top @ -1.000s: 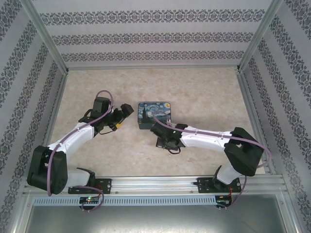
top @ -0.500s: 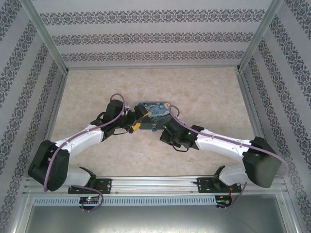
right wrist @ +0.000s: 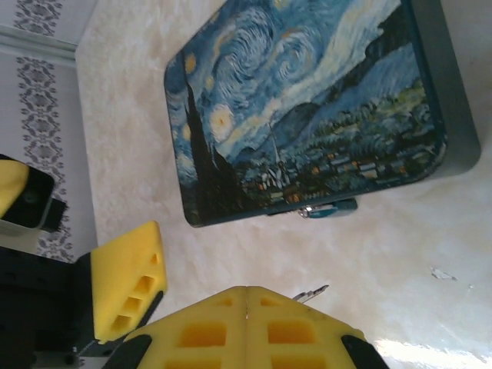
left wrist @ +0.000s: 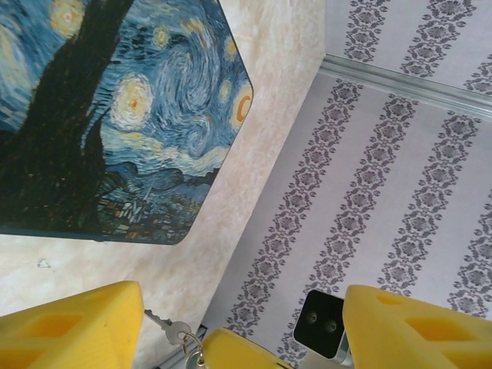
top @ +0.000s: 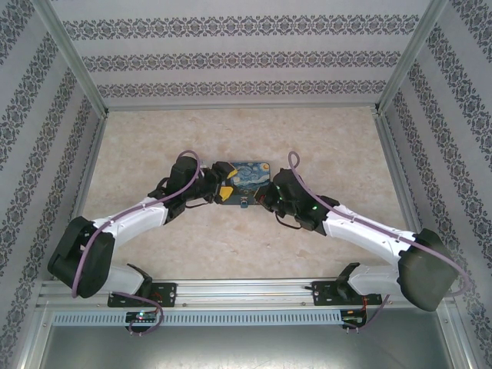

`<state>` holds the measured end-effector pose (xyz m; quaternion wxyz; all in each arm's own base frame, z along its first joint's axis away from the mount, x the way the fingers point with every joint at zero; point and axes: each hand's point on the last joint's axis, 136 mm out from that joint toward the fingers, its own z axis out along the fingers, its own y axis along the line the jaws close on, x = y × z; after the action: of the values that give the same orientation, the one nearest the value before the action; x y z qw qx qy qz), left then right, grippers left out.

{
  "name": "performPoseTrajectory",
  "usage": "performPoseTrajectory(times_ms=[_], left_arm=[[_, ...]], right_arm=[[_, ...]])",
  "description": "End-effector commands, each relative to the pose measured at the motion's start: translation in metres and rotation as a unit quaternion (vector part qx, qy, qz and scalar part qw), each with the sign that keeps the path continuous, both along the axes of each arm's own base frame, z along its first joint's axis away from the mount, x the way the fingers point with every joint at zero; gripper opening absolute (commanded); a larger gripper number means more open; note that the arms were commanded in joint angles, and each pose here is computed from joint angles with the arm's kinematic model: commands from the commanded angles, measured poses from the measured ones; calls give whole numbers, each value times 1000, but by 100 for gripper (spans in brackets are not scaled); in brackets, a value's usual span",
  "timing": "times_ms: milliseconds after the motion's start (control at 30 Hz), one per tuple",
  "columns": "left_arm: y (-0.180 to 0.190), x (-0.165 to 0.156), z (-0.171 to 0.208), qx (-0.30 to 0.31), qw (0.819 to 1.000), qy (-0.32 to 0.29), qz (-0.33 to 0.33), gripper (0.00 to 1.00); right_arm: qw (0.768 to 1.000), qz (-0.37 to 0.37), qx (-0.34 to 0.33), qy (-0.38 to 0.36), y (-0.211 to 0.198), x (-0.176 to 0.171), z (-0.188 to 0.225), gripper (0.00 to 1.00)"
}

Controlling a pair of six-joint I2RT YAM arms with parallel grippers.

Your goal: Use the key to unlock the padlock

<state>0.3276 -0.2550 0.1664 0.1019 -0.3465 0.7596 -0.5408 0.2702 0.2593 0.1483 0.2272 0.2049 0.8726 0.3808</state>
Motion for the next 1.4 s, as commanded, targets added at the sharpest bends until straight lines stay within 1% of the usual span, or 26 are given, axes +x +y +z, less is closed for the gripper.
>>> performPoseTrajectory(times_ms=[0, 167, 433, 733, 967, 1167, 1367], left_arm=[[-14, 7, 20, -60, 998, 5, 12, 66], [-27, 10, 15, -86, 996, 28, 10, 61], [-39, 17, 14, -109, 993, 36, 11, 59], [-40, 22, 15, -118, 992, 36, 19, 53], [-42, 25, 14, -125, 991, 36, 20, 44], [-43, 27, 11, -127, 991, 36, 22, 40], [-44, 27, 10, -136, 990, 37, 24, 39]], right_arm=[[998, -1, 41, -41, 10, 16, 39, 0], [997, 2, 59, -59, 22, 29, 58, 0], [994, 13, 86, -68, 44, 42, 73, 0], [994, 12, 90, -59, 48, 40, 63, 0], [995, 9, 89, -52, 46, 39, 55, 0], [995, 9, 89, -49, 46, 38, 52, 0], [995, 11, 90, -43, 49, 40, 46, 0]])
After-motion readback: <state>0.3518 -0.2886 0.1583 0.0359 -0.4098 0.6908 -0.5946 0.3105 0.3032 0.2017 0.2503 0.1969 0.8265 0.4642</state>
